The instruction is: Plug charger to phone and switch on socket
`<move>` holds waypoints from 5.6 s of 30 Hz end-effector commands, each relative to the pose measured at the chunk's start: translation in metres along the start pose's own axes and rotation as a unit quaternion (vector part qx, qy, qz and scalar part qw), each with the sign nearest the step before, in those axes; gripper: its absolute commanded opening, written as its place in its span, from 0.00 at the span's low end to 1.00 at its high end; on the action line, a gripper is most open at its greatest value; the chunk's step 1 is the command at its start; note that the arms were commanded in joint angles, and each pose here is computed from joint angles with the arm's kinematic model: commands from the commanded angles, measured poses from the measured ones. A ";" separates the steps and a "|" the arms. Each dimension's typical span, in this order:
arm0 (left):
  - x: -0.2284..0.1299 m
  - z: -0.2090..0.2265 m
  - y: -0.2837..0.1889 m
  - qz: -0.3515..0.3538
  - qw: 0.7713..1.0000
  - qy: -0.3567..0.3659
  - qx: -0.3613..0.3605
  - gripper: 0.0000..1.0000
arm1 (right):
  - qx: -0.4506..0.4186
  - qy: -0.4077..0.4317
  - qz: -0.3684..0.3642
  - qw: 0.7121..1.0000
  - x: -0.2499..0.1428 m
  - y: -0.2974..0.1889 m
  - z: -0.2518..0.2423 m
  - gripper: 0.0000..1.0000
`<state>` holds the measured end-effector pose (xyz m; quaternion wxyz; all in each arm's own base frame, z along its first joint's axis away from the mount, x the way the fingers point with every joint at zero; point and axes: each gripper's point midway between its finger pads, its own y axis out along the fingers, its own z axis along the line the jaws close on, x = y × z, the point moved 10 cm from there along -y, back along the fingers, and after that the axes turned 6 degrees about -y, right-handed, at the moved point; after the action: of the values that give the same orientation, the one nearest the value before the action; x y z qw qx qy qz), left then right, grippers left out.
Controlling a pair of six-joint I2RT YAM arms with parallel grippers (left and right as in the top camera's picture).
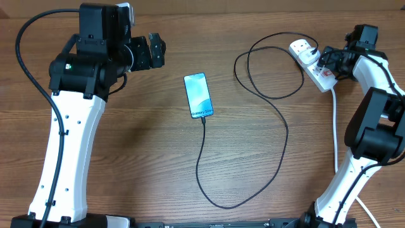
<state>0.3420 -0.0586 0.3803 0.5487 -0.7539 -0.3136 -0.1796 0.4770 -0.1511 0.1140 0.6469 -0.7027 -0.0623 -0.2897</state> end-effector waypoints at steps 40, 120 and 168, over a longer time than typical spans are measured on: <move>0.001 0.000 0.004 0.001 1.000 -0.001 0.006 1.00 | -0.017 0.049 0.000 0.999 0.012 -0.082 0.007 1.00; 0.001 0.000 0.004 0.001 1.000 -0.001 0.006 1.00 | 0.260 -0.085 -0.367 0.889 -0.272 -0.307 0.051 1.00; 0.001 0.000 0.004 0.001 1.000 -0.001 0.006 1.00 | 0.136 -0.138 -0.492 0.849 -0.289 -0.228 0.040 1.00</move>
<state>0.3422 -0.0583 0.3798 0.5506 -0.7527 -0.3138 -0.1785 0.1464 0.0072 0.1736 0.5038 -0.5094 -0.5290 -0.4548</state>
